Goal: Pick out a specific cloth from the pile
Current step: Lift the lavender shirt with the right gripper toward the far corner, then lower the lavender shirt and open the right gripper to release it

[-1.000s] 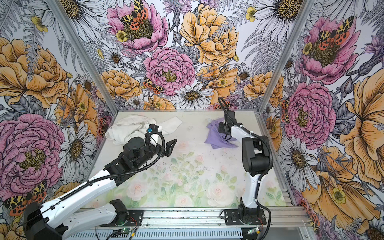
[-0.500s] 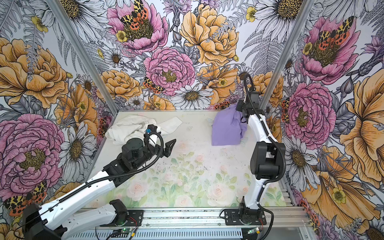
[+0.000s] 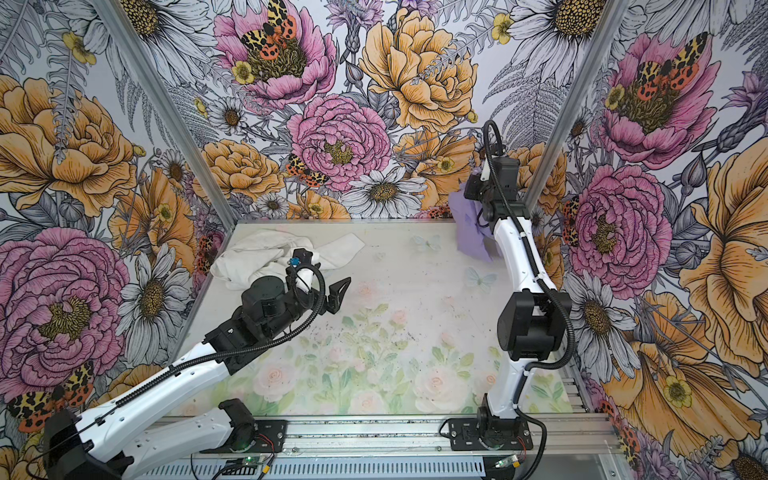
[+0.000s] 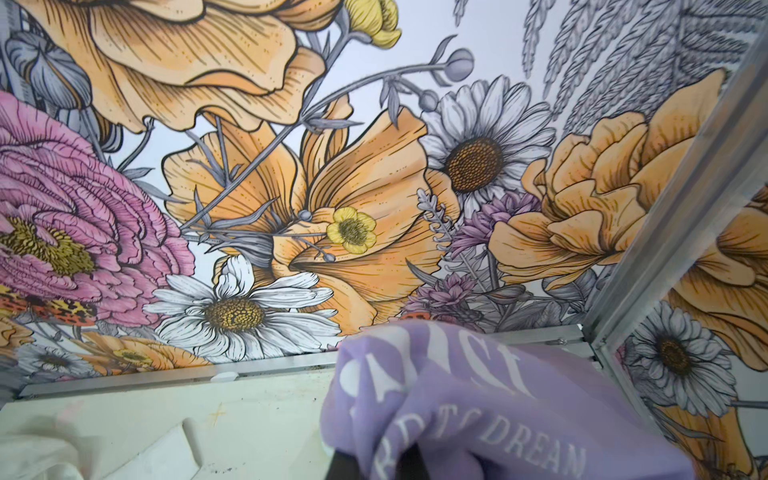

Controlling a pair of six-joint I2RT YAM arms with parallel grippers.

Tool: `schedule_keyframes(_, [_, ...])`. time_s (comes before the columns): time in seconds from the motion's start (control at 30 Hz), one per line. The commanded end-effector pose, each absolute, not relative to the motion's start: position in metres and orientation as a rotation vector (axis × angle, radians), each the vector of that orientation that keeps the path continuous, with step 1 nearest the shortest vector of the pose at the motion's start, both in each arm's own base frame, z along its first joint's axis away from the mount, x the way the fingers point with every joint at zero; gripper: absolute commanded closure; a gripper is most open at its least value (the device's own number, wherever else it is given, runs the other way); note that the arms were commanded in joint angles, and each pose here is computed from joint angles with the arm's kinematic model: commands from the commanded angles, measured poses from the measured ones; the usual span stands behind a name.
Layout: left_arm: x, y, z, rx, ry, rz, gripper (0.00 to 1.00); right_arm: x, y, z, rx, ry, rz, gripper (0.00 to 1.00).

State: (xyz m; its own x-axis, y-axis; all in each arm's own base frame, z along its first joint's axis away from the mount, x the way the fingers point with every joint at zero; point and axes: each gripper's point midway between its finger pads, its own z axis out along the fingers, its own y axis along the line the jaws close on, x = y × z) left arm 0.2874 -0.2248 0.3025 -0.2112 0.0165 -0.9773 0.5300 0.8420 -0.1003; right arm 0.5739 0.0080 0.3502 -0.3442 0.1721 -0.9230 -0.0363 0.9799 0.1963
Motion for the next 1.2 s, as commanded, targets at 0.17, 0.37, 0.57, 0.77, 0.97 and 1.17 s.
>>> schedule_keyframes(0.17, [0.291, -0.216, 0.306, 0.389, 1.712, -0.473, 0.01, 0.577, 0.039, 0.331, -0.011, 1.946, 0.252, 1.0])
schedule_keyframes(0.37, [0.291, -0.215, 0.307, 0.385, 1.71, -0.47, 0.01, 0.571, 0.011, 0.288, 0.018, 2.034, 0.129, 1.0])
schedule_keyframes(0.57, [0.291, -0.215, 0.308, 0.383, 1.71, -0.475, 0.01, 0.558, -0.034, 0.241, 0.088, 2.133, -0.06, 1.0])
schedule_keyframes(0.77, [0.291, -0.214, 0.308, 0.38, 1.707, -0.472, 0.01, 0.553, -0.061, 0.213, 0.084, 2.196, -0.248, 1.0])
schedule_keyframes(0.97, [0.291, -0.213, 0.309, 0.374, 1.704, -0.467, 0.01, 0.549, -0.079, 0.198, 0.066, 2.238, -0.425, 1.0])
schedule_keyframes(1.17, [0.291, -0.212, 0.309, 0.372, 1.703, -0.466, 0.01, 0.543, -0.095, 0.173, -0.021, 2.312, -0.667, 1.0])
